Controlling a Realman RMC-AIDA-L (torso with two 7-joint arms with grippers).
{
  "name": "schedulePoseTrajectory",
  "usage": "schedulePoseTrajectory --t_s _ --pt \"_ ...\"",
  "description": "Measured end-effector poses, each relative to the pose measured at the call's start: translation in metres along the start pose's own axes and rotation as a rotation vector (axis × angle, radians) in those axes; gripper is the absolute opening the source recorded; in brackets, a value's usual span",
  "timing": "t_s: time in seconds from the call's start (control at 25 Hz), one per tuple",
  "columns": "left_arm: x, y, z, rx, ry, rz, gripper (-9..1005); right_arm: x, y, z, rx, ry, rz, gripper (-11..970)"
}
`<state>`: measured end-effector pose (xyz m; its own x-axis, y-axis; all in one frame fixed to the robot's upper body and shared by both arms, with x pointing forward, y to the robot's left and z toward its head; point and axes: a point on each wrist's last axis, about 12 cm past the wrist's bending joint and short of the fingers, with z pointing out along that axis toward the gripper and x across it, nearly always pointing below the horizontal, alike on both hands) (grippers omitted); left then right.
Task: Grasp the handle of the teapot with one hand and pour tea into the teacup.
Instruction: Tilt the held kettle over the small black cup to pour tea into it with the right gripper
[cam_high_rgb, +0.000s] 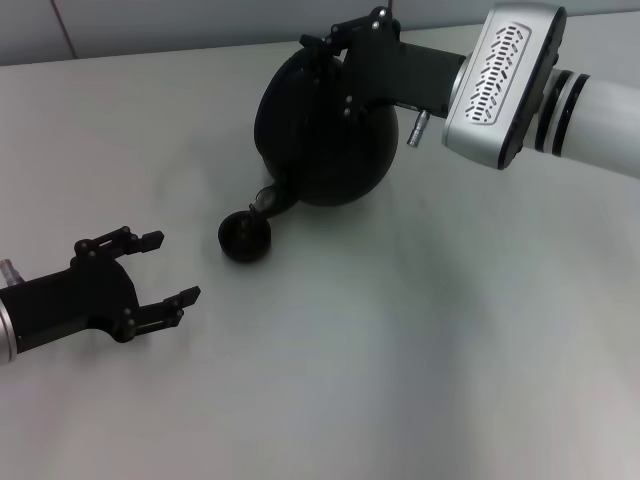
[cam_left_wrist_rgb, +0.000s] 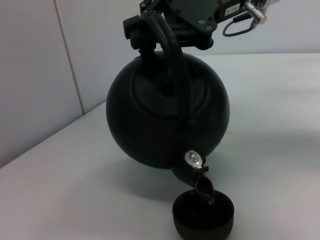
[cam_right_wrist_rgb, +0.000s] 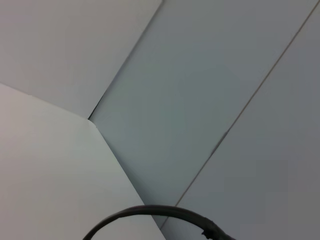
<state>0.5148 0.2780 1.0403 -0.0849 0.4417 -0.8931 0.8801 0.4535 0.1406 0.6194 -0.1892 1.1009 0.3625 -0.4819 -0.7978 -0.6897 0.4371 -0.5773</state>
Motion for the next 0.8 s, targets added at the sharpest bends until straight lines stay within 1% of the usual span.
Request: schedulePoseTrajectory --t_s 0.16,0.36,0.4,0.72,0.76,0.8 --pt "0.0 0.0 0.0 0.0 0.0 0.0 796 0.001 0.0 0.0 0.003 0.004 0.006 99" --pt "0.0 0.0 0.0 0.0 0.0 0.002 796 0.004 -0.002 -0.002 0.022 0.017 0.047 97" --pt "0.0 0.0 0.0 0.0 0.0 0.003 796 0.005 -0.002 -0.002 0.029 0.026 0.073 96" --pt "0.0 0.0 0.0 0.0 0.0 0.004 796 0.009 -0.004 -0.007 0.073 0.023 0.154 97" --pt "0.0 0.0 0.0 0.0 0.0 0.004 796 0.01 -0.004 -0.008 0.075 0.024 0.171 97" --pt "0.0 0.0 0.0 -0.002 0.0 0.005 796 0.012 -0.004 -0.01 0.083 0.026 0.214 97"
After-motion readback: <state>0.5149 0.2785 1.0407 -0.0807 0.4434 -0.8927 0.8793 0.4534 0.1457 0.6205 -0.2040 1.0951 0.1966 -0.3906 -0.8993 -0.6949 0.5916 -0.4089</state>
